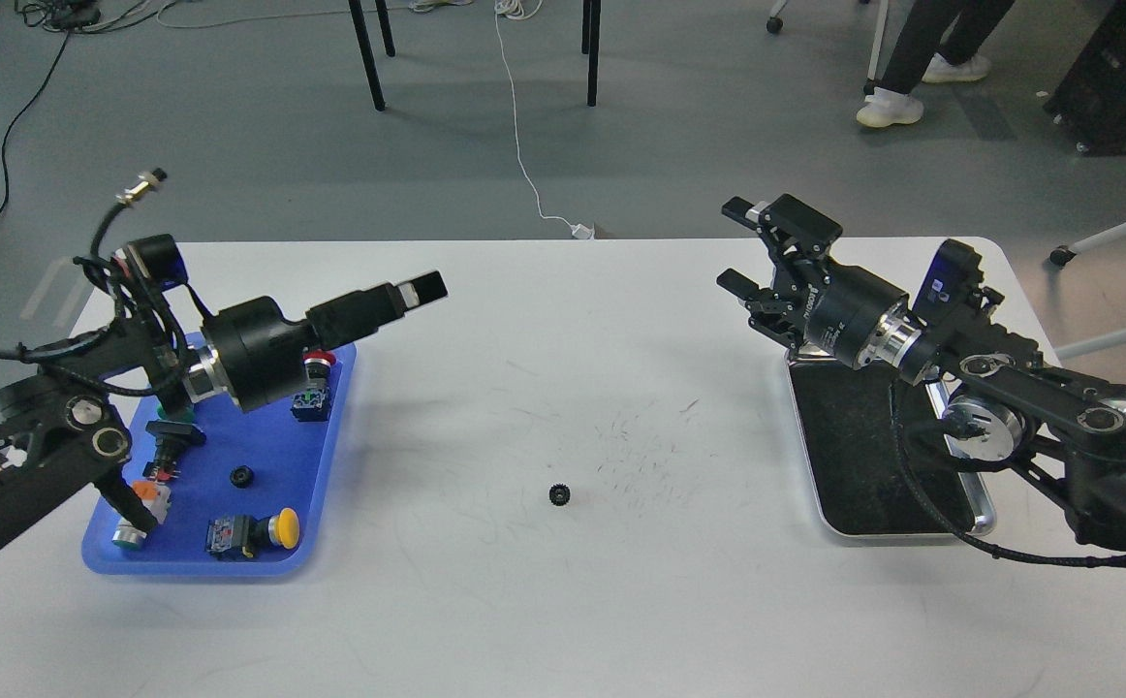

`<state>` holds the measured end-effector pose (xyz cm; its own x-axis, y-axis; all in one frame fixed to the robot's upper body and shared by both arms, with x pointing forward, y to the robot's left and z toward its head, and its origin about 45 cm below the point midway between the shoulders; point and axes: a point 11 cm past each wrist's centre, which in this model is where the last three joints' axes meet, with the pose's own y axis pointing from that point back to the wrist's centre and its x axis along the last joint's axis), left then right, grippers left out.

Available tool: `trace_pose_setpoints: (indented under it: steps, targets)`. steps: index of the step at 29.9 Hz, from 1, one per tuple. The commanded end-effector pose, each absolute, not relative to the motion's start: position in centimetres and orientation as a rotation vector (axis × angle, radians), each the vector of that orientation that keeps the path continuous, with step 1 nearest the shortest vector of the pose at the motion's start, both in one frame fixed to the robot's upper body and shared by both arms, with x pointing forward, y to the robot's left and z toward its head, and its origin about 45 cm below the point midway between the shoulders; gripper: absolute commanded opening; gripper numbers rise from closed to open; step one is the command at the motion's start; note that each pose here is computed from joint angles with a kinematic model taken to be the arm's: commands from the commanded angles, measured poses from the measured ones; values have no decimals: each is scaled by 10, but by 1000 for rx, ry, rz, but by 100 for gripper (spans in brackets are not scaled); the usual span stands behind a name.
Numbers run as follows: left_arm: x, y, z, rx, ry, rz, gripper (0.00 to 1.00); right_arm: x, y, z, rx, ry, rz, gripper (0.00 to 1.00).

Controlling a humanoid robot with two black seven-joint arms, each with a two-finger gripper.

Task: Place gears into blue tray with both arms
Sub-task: 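Withdraw the right gripper and reach the left gripper toward the part, then grasp the second black part on the table with the left gripper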

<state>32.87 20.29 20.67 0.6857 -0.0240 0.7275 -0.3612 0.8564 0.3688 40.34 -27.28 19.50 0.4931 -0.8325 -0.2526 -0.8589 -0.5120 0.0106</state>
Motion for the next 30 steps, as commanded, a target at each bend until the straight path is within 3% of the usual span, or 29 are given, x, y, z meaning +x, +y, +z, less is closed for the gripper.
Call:
trace_pose_setpoints:
  steps: [1, 4, 10, 23, 30]
  targets:
    - [319, 172, 179, 674, -1029, -111, 98, 396, -302, 193, -2343, 1525, 504, 97]
    - [322, 154, 159, 769, -1179, -297, 97, 386, -318, 182, -2265, 1562, 548, 97]
    - [332, 137, 131, 824, -1185, -385, 93, 375, -341, 176, -2245, 1620, 554, 97]
    - [328, 120, 119, 820, -1185, -434, 69, 373, -348, 177, -2253, 1639, 543, 97]
    - [327, 118, 115, 822, -1180, -436, 35, 373, -348, 177, -2254, 1639, 544, 97]
